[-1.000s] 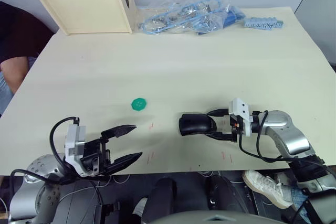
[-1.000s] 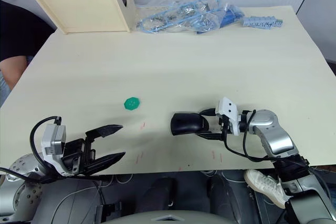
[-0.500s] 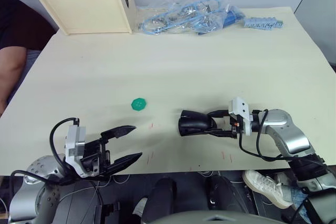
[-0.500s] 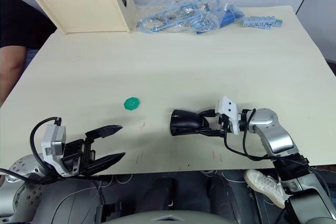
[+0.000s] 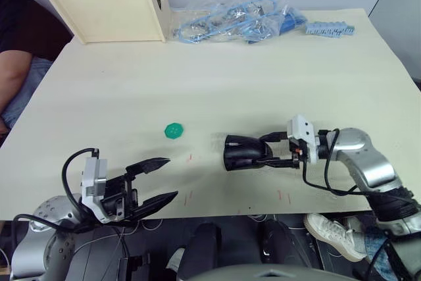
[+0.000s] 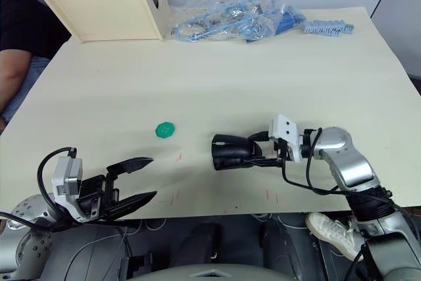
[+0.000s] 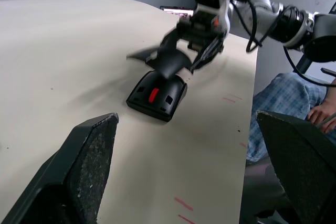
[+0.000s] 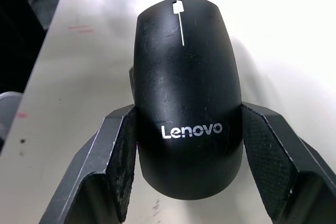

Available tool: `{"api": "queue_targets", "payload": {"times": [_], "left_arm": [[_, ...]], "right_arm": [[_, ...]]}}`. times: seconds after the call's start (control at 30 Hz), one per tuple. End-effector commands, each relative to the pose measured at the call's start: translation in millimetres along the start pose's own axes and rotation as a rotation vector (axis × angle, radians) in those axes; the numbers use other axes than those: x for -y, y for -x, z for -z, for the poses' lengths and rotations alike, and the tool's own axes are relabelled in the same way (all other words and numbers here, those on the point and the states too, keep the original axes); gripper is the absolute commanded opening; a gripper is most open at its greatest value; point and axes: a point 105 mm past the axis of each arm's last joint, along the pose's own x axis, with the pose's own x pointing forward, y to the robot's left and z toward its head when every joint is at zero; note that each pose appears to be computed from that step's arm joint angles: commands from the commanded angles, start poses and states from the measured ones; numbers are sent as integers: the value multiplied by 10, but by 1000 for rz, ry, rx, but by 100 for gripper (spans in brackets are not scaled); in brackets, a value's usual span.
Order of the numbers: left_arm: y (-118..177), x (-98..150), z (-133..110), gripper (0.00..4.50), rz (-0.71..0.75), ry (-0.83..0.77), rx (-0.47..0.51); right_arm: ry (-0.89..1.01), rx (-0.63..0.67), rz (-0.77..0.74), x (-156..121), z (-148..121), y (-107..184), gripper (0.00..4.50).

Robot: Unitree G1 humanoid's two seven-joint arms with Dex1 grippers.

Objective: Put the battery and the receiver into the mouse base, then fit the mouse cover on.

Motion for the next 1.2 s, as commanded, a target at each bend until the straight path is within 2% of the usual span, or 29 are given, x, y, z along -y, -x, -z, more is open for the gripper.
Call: {"api": "queue_targets", "payload": {"times": [0.03, 0.13, 0.23, 0.37, 1.2], "left_arm": [[32, -1, -73, 450, -4, -35, 1], [30, 2, -70, 450, -3, -34, -1], [27, 3, -70, 450, -3, -34, -1], [31, 11, -68, 450, -5, -33, -1], [32, 38, -52, 450, -2, -29, -3]], "right_arm": [[68, -39, -26, -26, -186, -29, 278], [76, -185, -11, 26, -206, -47, 278], [62, -215, -41, 5, -289, -68, 278], [72, -281, -61, -20, -262, -58, 278], [80, -361, -83, 11, -118, -69, 278]]}}
